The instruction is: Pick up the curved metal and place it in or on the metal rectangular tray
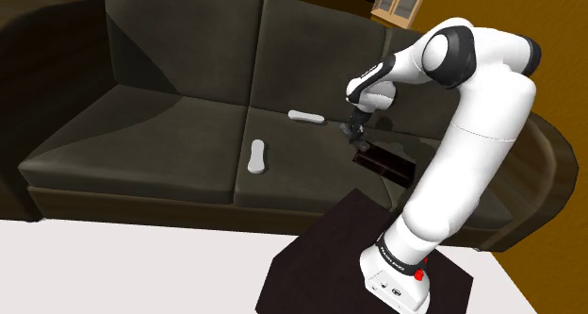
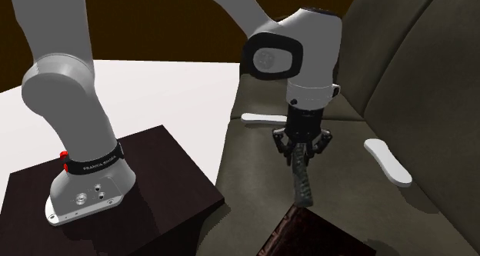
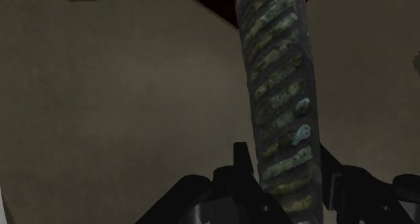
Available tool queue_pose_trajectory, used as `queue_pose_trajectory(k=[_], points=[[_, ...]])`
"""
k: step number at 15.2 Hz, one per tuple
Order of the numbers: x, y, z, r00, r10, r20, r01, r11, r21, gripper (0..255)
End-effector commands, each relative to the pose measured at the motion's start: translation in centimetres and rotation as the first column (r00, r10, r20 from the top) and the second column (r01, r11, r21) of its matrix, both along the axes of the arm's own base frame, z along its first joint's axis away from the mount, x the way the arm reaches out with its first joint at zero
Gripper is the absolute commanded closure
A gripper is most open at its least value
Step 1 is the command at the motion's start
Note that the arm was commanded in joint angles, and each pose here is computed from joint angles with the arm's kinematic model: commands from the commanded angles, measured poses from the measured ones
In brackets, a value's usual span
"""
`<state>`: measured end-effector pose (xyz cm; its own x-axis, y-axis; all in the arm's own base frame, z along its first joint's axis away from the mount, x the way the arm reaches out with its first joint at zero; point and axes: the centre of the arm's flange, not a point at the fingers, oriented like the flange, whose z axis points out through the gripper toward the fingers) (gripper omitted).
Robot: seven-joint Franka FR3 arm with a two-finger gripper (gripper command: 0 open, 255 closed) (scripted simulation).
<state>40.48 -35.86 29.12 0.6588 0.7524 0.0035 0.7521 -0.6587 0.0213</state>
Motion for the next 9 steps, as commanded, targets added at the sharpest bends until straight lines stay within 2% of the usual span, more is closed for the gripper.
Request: queue_pose_trajectory(k=[1,9], points=[[-2.0,-1.6,0.0,1.000,0.001,0.000,-0.001,1.000,0.000,255],[-9.7,-8.8,-0.2,1.000,0.001,0.000,-0.001,1.000,0.000,255]])
